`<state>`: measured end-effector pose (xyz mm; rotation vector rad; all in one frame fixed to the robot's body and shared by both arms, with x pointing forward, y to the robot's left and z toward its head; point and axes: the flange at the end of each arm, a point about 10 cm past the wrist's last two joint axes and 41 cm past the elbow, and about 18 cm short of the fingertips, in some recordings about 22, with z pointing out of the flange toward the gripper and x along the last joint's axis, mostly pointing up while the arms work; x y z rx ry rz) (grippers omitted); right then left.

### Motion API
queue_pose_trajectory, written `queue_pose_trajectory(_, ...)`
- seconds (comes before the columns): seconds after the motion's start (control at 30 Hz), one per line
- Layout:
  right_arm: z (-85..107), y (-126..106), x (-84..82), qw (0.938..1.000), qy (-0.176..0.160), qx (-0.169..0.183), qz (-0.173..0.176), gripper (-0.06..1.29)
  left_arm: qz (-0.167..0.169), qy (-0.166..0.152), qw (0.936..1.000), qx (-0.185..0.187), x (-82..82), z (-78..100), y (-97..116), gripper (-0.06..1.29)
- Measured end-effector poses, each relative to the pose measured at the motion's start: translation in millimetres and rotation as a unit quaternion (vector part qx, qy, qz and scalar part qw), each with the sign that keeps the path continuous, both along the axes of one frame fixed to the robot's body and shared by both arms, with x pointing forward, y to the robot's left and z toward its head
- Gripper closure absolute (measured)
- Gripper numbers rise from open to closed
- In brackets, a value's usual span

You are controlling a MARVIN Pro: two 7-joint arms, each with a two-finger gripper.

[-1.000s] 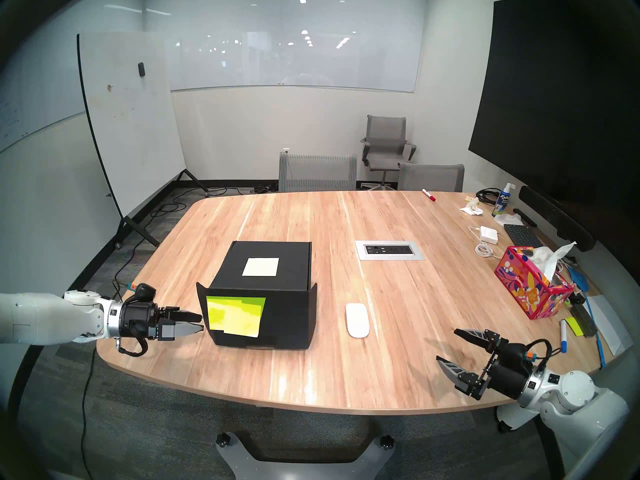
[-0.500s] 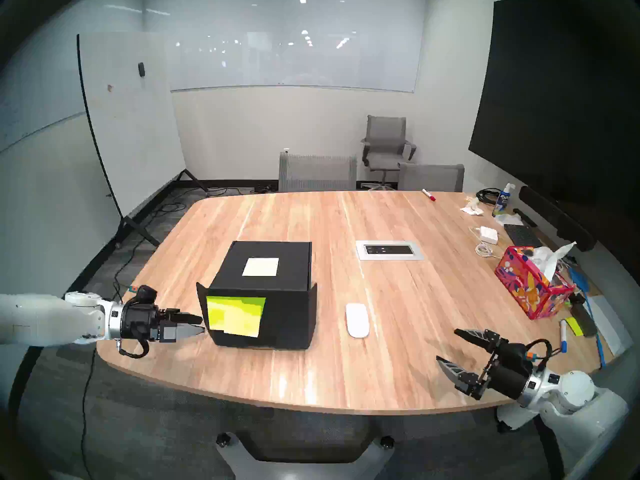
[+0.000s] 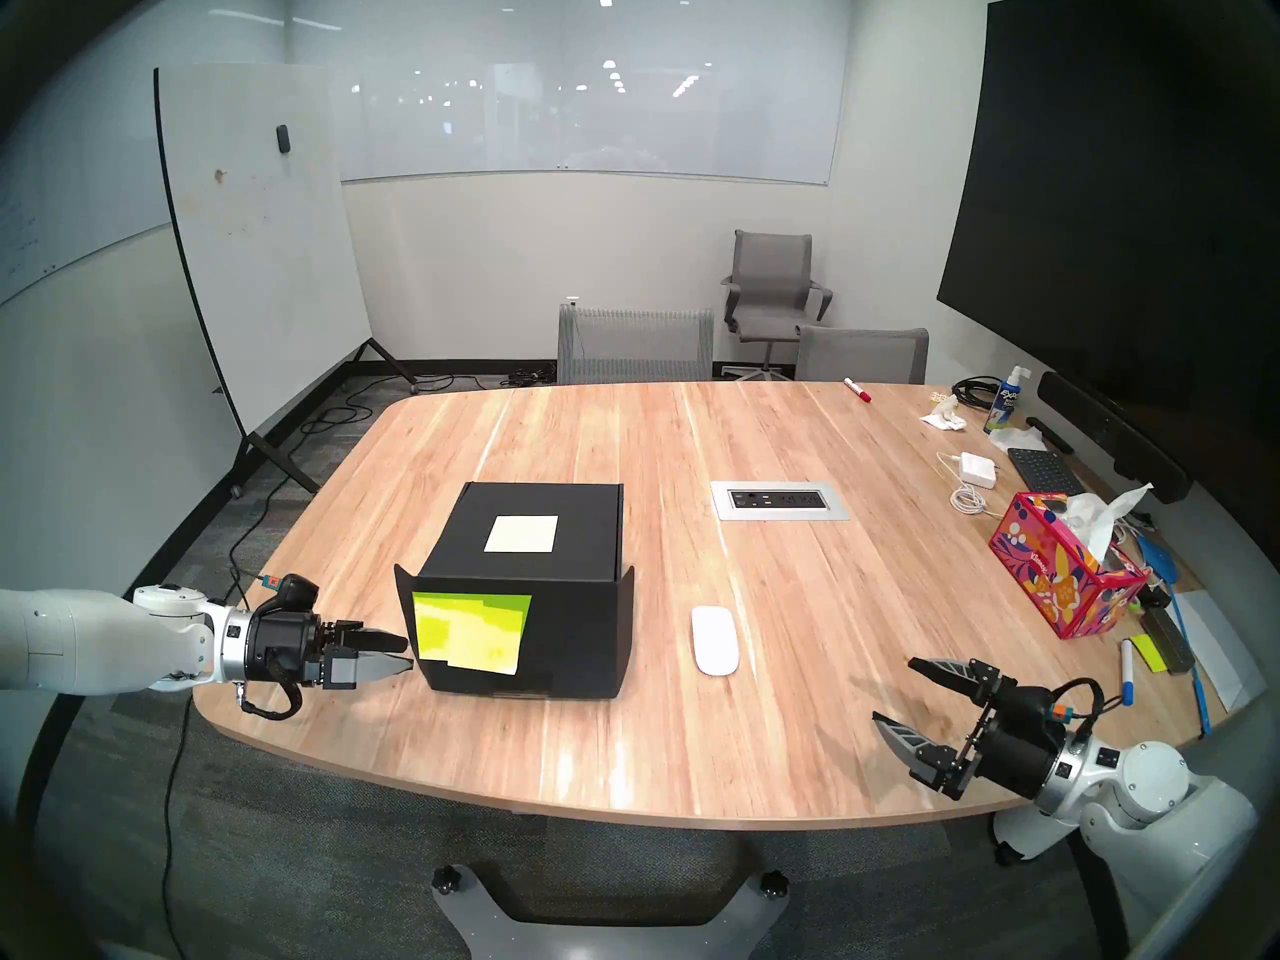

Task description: Open the box and place the mouse inside

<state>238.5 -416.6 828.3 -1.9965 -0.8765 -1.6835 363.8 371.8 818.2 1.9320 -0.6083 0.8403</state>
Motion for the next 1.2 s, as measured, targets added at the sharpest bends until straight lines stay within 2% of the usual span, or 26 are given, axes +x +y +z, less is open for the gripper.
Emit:
queue_pose_trajectory(0.47,0.0,0,0.0,1.0,0.0,0.0,0.0,-0.01,-0.003,0.003,1.0,0.003,-1.4,-4.1,-4,-0.02)
queue_pose_trajectory(0.7,0.0,0,0.0,1.0,0.0,0.0,0.0,-0.01,-0.005,0.015,0.9998,0.01,-0.8,-3.4,1,-0.02)
queue_pose_trajectory(0.9,0.0,0,0.0,1.0,0.0,0.0,0.0,-0.01,0.006,0.02,0.9997,0.016,6.5,1.0,10,-0.02)
queue_pose_trajectory(1.2,0.0,0,0.0,1.0,0.0,0.0,0.0,-0.01,0.015,0.022,0.9995,0.016,17.3,2.9,7,-0.02)
